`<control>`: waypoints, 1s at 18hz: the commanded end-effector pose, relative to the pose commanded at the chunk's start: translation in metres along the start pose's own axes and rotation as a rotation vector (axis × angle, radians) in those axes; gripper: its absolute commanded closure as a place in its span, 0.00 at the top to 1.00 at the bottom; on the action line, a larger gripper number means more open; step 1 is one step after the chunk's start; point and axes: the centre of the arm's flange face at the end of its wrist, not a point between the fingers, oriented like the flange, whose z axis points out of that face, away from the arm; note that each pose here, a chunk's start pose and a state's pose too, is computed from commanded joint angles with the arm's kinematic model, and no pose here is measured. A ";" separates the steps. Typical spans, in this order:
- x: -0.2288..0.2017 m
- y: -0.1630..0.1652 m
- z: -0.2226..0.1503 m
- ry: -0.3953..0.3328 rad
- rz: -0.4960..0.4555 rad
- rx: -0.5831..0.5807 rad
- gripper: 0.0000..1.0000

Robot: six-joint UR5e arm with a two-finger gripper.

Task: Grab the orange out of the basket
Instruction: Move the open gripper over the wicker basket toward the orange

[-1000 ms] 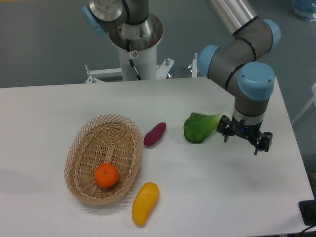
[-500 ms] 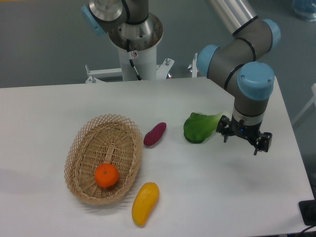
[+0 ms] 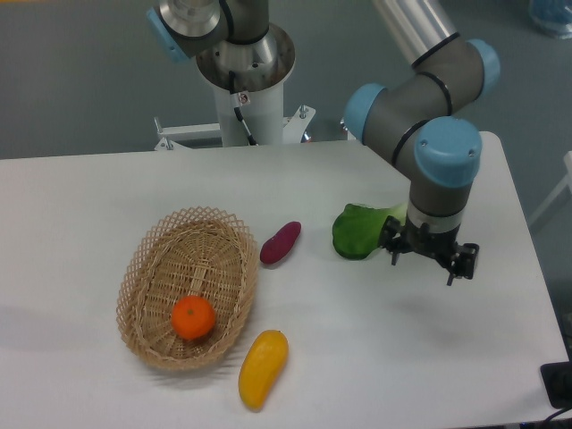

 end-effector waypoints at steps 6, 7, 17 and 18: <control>0.062 -0.052 0.010 0.033 -0.146 0.012 1.00; 0.072 -0.059 0.011 0.055 -0.138 0.028 1.00; 0.171 -0.121 0.001 0.150 -0.171 0.091 1.00; 0.182 -0.127 0.003 0.155 -0.168 0.087 1.00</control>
